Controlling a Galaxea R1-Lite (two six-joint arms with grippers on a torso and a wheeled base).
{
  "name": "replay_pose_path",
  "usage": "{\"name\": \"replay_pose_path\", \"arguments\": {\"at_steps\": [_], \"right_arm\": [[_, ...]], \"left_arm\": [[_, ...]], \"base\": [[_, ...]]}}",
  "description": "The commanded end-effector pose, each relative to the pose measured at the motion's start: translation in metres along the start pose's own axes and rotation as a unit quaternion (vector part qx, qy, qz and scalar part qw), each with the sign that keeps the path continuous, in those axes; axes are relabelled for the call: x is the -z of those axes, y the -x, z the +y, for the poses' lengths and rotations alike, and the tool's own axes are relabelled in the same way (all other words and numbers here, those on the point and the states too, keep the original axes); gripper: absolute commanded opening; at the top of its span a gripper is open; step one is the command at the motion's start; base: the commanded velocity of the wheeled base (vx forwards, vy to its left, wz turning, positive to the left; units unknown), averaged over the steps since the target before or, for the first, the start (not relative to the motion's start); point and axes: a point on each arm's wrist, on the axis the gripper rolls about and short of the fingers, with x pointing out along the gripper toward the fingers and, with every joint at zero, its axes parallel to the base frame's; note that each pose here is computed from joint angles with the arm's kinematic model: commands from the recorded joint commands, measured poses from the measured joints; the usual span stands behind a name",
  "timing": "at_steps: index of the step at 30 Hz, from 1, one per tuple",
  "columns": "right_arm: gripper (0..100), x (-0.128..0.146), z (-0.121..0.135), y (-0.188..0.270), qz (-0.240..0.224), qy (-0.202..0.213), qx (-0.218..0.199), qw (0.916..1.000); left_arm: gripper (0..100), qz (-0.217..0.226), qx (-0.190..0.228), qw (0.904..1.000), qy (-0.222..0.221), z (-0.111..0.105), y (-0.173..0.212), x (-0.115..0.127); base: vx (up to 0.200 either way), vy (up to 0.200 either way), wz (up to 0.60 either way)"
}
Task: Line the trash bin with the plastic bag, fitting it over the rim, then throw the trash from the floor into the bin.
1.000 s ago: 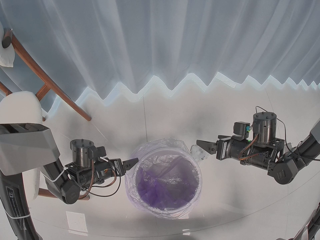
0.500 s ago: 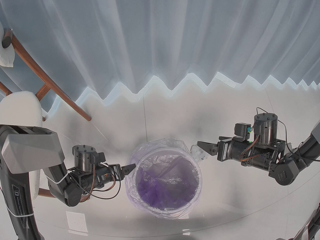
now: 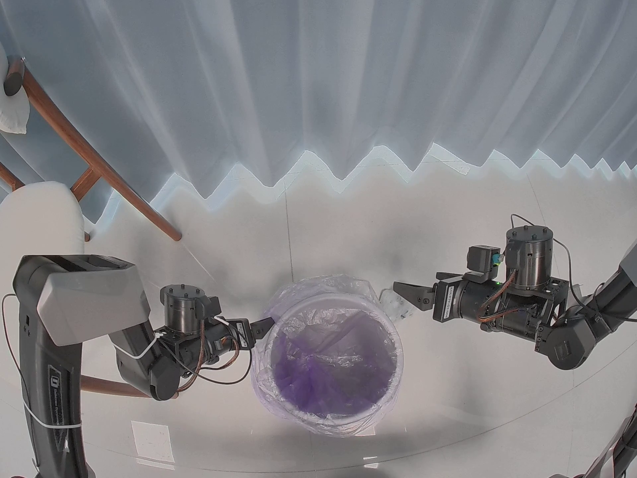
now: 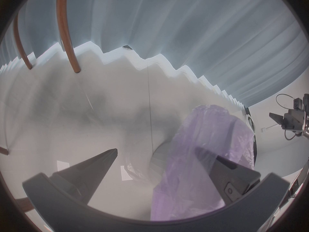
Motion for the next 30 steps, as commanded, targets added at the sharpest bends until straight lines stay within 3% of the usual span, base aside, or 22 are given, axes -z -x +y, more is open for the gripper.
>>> {"name": "replay_pose_path", "arguments": {"at_steps": [1, 12, 19, 24, 30], "right_arm": [[100, 0.0, 0.0, 0.0, 0.0, 0.0, 0.0, 1.0], [100, 0.0, 0.0, 0.0, 0.001, 0.001, 0.0, 1.0], [100, 0.0, 0.0, 0.002, -0.001, 0.001, 0.003, 1.0], [100, 0.002, 0.001, 0.005, 0.002, 0.001, 0.004, 1.0], [100, 0.002, 0.001, 0.008, 0.002, 0.001, 0.005, 1.0]], "left_arm": [[0, 0.008, -0.005, 1.0, -0.001, 0.006, -0.011, 0.007], [0, 0.038, -0.024, 0.999, -0.003, 0.013, -0.02, 0.016], [0, 0.039, -0.056, 0.9977, -0.006, 0.009, -0.039, -0.001], [0, 0.044, -0.074, 0.9945, -0.06, 0.007, -0.049, 0.005], [0, 0.037, -0.063, 0.9951, -0.066, -0.001, -0.049, 0.007]], "base": [[0.0, 0.0, 0.0], [0.0, 0.0, 0.0], [0.0, 0.0, 0.0], [0.0, 0.0, 0.0], [0.0, 0.0, 0.0]]}}
